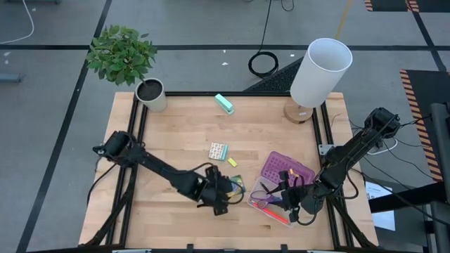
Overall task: Pack school essentials
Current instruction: Put the yellow crayon box into the violet supply box
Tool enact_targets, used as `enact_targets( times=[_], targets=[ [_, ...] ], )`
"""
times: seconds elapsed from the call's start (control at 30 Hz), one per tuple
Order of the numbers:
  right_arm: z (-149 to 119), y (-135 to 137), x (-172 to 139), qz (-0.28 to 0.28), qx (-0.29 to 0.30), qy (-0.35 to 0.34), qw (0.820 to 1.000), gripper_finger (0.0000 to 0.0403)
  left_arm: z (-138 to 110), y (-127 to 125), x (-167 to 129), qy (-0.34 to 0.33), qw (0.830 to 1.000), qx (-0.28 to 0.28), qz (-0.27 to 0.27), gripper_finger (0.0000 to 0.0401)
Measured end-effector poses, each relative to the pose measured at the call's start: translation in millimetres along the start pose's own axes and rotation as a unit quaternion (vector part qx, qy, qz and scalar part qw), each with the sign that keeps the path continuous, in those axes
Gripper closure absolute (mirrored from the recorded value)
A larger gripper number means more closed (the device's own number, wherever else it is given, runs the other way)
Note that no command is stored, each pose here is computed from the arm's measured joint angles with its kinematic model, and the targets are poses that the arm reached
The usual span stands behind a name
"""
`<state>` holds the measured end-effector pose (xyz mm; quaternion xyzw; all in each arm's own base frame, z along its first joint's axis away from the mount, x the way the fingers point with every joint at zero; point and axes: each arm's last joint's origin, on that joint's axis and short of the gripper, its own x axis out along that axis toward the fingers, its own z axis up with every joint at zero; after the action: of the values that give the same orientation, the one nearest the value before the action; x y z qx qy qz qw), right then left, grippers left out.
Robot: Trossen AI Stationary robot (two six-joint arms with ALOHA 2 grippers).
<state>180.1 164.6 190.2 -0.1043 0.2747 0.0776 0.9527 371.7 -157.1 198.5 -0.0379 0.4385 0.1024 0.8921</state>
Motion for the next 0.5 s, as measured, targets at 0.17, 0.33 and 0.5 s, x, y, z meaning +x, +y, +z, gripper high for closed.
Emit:
enact_targets(
  times=[0.17,0.33,0.5],
  targets=[
    [3,-1,-8,0.007,-0.005,-0.009,1.0,0.0255,30,10,-6,-0.034,0.999,0.034,-0.002,0.008],
    [7,-6,-26,0.019,0.01,-0.021,1.0,0.0255,53,19,-10,-0.071,0.995,0.063,-0.003,0.0088],
    [10,-13,-46,0.031,0.034,-0.029,0.998,0.0255,64,25,-9,-0.101,0.992,0.077,-0.004,0.008]
  ],
)
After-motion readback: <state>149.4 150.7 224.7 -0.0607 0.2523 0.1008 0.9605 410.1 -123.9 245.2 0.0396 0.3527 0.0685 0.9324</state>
